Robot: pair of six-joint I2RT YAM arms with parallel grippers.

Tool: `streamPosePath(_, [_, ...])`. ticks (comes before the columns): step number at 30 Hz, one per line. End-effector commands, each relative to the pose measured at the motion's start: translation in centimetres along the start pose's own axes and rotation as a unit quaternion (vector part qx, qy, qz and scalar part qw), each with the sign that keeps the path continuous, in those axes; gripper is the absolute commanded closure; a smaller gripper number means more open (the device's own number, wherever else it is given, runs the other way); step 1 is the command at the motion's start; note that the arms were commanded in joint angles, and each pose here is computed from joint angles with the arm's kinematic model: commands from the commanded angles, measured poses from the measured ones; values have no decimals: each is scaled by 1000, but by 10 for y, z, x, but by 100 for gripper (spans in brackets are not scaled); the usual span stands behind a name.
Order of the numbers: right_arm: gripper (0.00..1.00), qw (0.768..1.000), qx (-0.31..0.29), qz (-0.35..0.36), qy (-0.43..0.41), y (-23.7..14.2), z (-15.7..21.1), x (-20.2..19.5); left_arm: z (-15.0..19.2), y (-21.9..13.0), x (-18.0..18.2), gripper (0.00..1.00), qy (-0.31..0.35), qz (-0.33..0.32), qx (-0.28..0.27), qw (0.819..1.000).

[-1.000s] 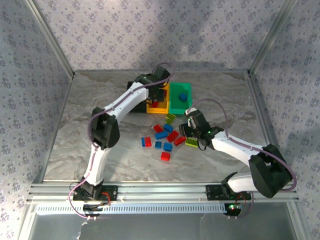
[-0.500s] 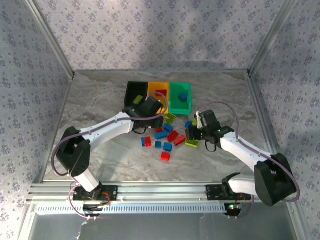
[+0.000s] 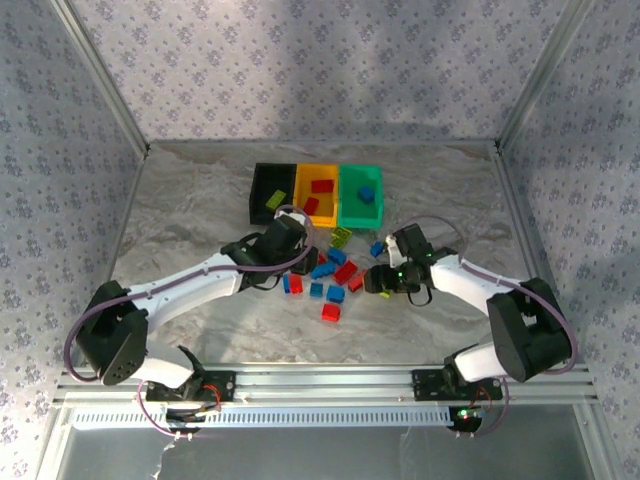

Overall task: Sort the legos into containers by color
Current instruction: Rotate the lego at the center of the table, then pick up the lego from the center of the table.

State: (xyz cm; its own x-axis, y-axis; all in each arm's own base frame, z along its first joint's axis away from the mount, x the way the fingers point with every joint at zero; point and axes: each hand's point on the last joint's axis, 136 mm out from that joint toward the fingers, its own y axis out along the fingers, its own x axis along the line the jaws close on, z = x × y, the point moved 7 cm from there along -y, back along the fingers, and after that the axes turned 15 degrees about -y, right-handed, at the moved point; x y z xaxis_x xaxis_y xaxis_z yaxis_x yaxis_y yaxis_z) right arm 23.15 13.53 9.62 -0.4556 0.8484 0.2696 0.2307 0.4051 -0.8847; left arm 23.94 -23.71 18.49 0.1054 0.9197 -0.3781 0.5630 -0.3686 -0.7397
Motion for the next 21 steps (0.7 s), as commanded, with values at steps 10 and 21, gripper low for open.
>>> streamPosePath(10, [23, 993, 65, 77, -60, -2, 5, 32, 2, -2, 5, 44, -12, 3, -19, 1000])
streamPosePath(21, [50, 978, 93, 161, -98, 14, -8, 44, 3, -12, 40, 40, -20, -75, -48, 996])
